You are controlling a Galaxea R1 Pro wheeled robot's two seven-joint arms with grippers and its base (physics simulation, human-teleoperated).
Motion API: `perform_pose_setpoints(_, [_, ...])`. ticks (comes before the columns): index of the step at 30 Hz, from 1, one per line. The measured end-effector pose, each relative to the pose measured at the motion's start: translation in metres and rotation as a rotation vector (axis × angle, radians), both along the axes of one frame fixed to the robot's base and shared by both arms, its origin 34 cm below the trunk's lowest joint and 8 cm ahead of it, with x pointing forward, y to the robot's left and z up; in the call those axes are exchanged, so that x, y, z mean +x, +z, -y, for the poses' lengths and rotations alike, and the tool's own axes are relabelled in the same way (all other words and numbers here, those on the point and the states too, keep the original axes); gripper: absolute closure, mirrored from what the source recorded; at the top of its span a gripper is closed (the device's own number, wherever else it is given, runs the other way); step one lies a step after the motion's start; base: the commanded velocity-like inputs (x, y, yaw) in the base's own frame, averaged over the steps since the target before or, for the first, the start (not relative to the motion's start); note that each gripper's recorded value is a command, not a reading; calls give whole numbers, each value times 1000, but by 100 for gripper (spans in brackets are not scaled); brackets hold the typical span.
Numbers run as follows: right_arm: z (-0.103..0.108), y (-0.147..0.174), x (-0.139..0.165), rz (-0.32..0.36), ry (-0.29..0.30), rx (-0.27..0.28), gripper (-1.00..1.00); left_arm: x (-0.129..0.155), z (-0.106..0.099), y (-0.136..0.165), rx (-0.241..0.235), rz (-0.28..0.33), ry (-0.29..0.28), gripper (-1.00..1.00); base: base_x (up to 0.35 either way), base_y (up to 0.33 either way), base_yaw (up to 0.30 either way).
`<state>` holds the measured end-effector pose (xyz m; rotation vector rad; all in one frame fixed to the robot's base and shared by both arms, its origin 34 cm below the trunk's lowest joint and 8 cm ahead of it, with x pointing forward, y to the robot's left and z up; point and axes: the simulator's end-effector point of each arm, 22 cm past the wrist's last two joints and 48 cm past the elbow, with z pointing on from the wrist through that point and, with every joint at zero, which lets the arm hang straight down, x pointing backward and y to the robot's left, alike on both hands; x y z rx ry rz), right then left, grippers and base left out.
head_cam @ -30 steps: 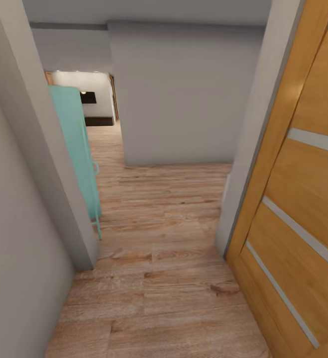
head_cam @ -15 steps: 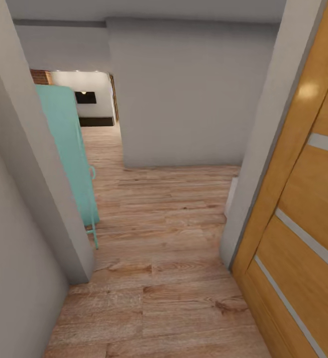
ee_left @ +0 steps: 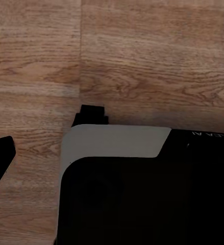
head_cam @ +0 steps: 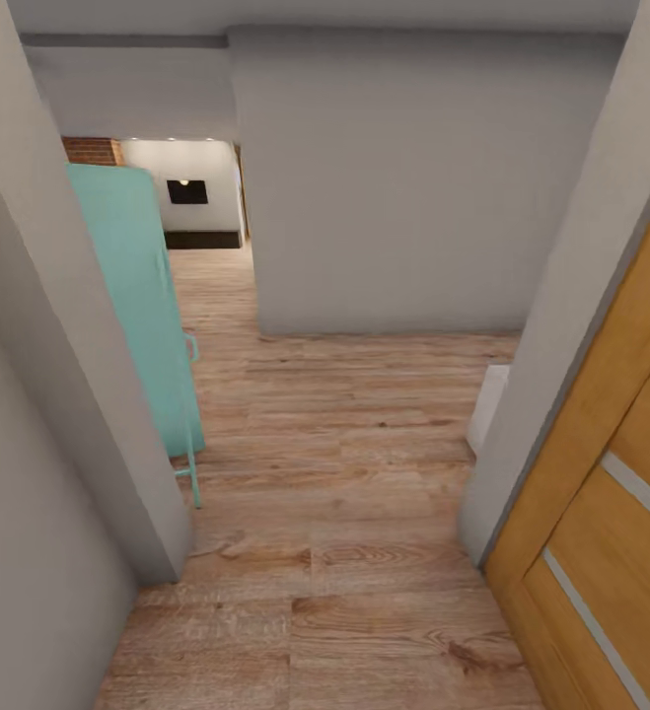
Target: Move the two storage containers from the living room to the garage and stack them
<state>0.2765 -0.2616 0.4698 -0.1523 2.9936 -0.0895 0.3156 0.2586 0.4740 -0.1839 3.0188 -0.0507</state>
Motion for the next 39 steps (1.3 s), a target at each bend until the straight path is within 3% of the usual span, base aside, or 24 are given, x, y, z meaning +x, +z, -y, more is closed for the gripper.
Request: perform_pose_setpoints(39, [1, 0, 0, -1, 1, -1, -100, 0, 0, 0, 0, 0, 0, -100, 320, 0, 0])
